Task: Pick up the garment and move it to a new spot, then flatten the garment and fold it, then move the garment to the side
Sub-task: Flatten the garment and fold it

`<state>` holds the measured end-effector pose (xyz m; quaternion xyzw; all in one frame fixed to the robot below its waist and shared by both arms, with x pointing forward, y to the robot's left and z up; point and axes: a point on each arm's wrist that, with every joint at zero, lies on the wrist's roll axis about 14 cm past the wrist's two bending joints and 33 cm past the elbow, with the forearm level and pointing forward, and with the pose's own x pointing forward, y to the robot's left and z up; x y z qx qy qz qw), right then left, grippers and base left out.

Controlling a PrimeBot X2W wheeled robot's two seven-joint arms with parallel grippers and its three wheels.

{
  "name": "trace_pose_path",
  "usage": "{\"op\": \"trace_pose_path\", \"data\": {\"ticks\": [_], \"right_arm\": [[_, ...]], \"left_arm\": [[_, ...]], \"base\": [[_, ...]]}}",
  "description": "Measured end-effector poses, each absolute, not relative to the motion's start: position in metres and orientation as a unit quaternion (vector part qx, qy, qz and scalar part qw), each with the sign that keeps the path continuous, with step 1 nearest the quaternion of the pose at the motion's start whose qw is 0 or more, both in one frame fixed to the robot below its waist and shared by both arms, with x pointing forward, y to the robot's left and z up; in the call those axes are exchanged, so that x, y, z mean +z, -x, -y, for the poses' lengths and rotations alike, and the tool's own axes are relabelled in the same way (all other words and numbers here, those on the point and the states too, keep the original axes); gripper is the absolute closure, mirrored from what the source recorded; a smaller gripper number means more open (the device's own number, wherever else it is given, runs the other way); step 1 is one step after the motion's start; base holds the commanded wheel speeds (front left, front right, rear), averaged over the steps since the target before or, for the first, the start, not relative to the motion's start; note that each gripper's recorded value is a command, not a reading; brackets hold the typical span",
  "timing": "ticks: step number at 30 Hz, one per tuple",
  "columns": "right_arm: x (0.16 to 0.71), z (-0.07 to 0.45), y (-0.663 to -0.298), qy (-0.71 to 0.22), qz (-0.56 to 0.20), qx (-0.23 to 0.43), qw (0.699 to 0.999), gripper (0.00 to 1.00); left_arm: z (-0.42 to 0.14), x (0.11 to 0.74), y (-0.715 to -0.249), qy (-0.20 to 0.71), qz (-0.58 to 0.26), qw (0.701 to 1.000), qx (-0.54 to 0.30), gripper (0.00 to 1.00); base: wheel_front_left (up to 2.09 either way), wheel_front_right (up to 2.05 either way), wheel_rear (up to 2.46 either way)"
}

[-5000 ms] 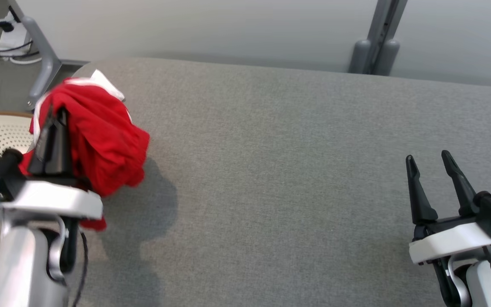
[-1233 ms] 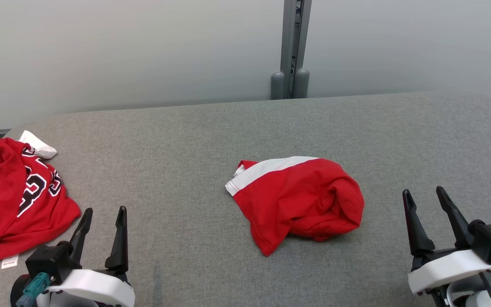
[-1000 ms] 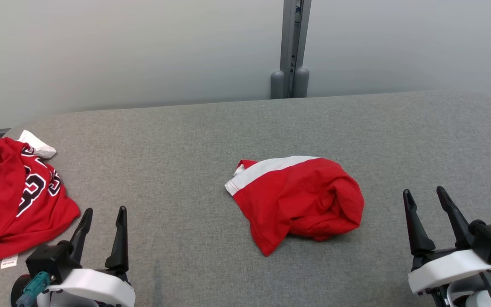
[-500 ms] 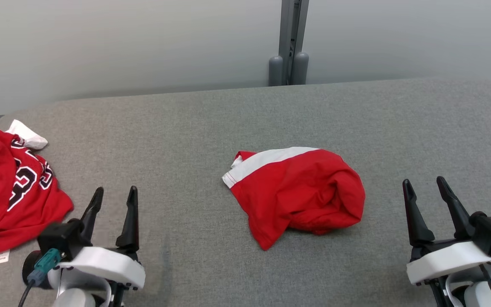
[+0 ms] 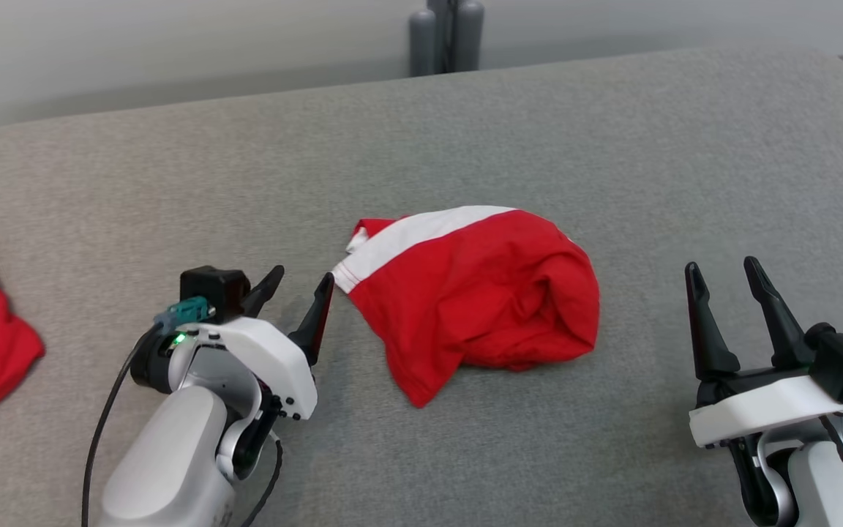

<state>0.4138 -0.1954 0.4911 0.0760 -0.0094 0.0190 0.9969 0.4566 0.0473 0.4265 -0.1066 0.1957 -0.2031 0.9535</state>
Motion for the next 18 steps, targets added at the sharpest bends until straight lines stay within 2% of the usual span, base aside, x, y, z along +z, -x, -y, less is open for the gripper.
{"op": "trace_pose_path", "data": {"ticks": [9,10,11,12,18], "right_arm": [[0.478,0.22,-0.407,-0.08,-0.003,-0.023,0.997,0.0],[0.477,0.222,-0.407,-0.08,-0.003,-0.027,0.996,0.0],[0.476,0.224,-0.407,-0.08,-0.004,-0.03,0.996,0.0],[0.476,0.226,-0.407,-0.08,-0.005,-0.033,0.996,0.0],[0.476,0.23,-0.405,-0.086,-0.002,-0.042,0.995,0.0]], "left_arm": [[-0.009,0.392,-0.463,0.108,-0.278,0.92,-0.253,0.0],[-0.004,0.387,-0.461,0.108,-0.291,0.914,-0.26,0.26],[-0.001,0.384,-0.46,0.108,-0.298,0.911,-0.264,0.73],[0.001,0.383,-0.46,0.11,-0.298,0.91,-0.266,1.0],[0.0,0.388,-0.468,0.107,-0.275,0.918,-0.266,1.0]], "base": [[0.0,0.0,0.0],[0.0,0.0,0.0],[0.0,0.0,0.0],[0.0,0.0,0.0],[0.0,0.0,0.0]]}}
